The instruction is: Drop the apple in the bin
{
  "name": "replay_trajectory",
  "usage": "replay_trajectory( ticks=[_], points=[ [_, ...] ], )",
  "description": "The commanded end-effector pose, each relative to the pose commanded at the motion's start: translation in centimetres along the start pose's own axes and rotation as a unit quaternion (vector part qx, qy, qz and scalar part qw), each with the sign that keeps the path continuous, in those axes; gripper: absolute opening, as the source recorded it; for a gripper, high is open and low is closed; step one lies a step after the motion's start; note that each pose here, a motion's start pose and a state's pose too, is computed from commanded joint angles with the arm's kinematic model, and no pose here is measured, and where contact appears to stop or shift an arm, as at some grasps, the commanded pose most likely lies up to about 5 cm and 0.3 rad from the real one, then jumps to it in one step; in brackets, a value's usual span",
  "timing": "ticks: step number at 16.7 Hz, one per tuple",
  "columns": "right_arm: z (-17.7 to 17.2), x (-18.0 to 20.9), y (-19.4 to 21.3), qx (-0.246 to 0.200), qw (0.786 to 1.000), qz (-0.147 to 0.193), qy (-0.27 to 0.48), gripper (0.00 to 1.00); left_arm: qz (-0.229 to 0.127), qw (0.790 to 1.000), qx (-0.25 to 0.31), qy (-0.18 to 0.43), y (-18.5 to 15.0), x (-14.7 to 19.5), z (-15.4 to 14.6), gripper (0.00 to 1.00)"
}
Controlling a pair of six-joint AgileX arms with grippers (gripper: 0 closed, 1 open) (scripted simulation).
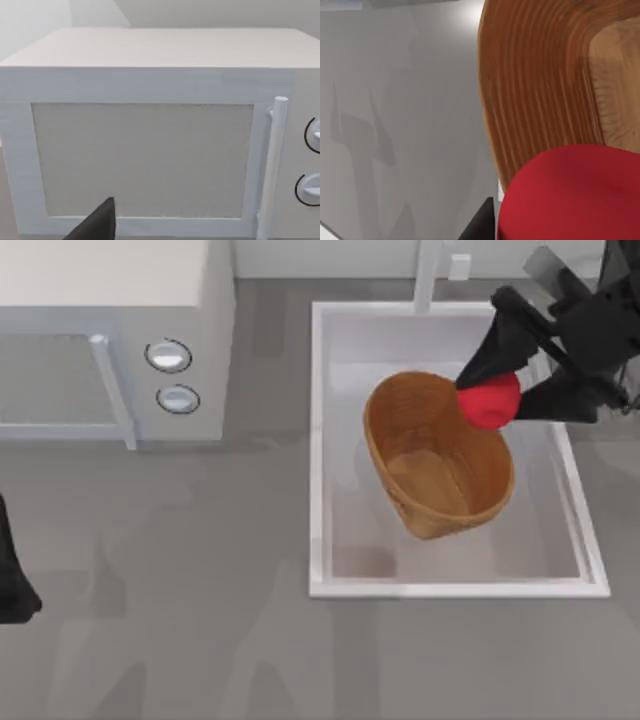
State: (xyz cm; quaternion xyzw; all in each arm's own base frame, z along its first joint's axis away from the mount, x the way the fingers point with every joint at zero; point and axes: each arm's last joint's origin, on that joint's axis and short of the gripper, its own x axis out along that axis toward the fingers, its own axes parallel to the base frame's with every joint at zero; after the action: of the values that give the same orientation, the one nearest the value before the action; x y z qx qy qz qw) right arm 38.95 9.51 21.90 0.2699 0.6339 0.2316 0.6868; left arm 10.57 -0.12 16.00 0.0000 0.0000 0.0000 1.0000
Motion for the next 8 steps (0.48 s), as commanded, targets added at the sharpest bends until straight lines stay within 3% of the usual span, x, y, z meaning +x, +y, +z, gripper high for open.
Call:
replay_trajectory(
  ticks=[8],
  points=[
    [0.1, 4.9, -0.6, -0.002, 1.0, 0.003, -0.006, 0.0, 0.0, 1.0, 0.0, 0.0, 0.0, 0.0, 0.0, 1.0]
  ],
)
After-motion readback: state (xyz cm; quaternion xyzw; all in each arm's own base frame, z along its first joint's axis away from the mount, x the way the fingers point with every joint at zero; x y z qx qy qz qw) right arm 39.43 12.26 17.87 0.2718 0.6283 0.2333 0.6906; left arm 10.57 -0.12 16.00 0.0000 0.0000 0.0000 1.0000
